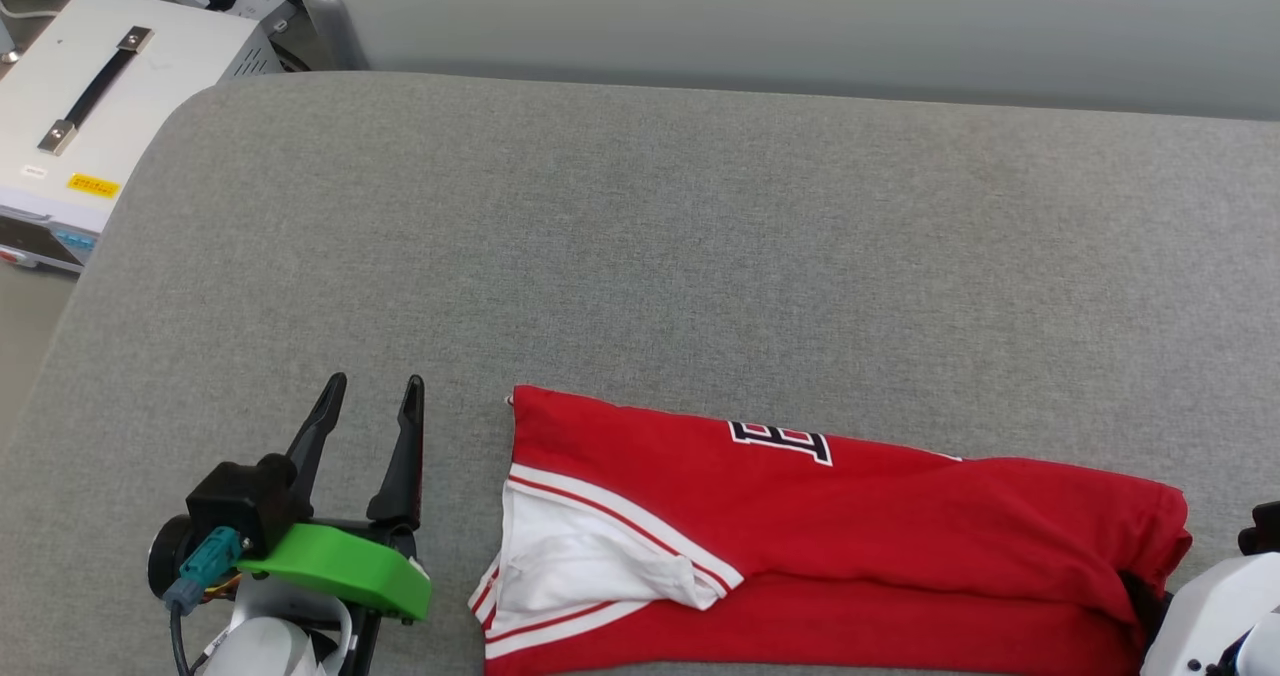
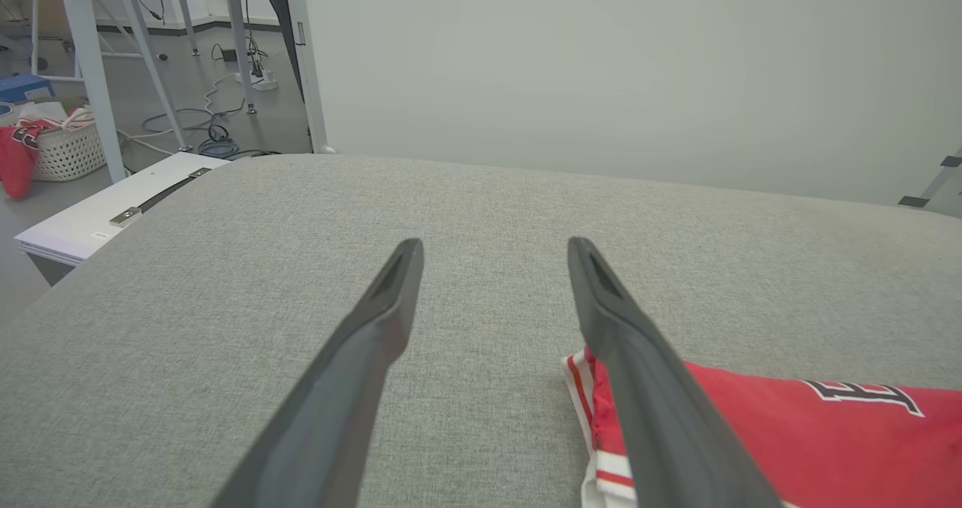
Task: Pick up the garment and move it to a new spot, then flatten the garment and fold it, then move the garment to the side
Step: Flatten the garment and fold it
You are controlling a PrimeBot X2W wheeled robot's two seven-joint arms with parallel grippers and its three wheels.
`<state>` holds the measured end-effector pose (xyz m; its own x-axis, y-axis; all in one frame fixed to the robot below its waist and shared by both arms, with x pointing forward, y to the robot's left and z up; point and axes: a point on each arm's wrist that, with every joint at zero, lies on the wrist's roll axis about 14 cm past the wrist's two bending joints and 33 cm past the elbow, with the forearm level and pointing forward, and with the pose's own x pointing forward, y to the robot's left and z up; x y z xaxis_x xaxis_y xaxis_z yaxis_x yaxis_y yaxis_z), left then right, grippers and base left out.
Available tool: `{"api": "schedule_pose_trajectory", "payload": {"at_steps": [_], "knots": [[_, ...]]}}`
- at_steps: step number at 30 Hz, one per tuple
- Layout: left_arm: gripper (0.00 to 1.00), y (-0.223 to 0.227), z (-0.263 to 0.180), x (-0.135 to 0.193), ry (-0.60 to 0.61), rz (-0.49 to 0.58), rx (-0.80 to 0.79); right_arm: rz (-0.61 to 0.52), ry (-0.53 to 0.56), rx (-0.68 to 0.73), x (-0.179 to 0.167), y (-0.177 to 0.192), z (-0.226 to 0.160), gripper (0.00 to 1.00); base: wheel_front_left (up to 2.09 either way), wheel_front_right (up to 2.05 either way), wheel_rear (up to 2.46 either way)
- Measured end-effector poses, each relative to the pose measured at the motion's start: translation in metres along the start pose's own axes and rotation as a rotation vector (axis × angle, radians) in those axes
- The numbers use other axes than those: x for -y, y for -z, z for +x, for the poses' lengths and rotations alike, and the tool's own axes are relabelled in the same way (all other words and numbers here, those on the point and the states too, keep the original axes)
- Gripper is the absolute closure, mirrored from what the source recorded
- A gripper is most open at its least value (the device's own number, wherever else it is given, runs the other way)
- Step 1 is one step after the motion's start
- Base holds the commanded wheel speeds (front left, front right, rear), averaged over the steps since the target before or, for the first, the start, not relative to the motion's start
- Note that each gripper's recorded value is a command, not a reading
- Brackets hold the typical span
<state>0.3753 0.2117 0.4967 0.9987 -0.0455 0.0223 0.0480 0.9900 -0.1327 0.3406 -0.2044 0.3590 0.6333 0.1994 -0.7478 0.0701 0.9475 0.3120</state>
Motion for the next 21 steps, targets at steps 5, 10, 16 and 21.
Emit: {"api": "schedule_pose_trajectory", "payload": {"at_steps": [5, 10, 16, 21], "knots": [[0.0, -0.002, -0.004, 0.002, 0.007, -0.001, 0.007, -0.008, 0.017, 0.057, 0.009, -0.014, -0.008, 1.0, 0.0, 0.0, 0.0], [0.0, -0.004, -0.006, 0.007, 0.027, -0.004, 0.015, -0.012, 0.091, 0.112, 0.038, -0.031, -0.023, 1.0, 0.0, 0.0, 0.0], [0.0, -0.005, -0.008, 0.013, 0.04, -0.016, 0.023, -0.081, 0.253, 0.184, 0.089, -0.06, -0.051, 1.0, 0.0, 0.0, 0.0], [0.0, -0.006, -0.013, 0.011, 0.032, -0.02, 0.027, -0.071, 0.262, 0.212, 0.092, -0.064, -0.059, 1.0, 0.0, 0.0, 0.0]]}}
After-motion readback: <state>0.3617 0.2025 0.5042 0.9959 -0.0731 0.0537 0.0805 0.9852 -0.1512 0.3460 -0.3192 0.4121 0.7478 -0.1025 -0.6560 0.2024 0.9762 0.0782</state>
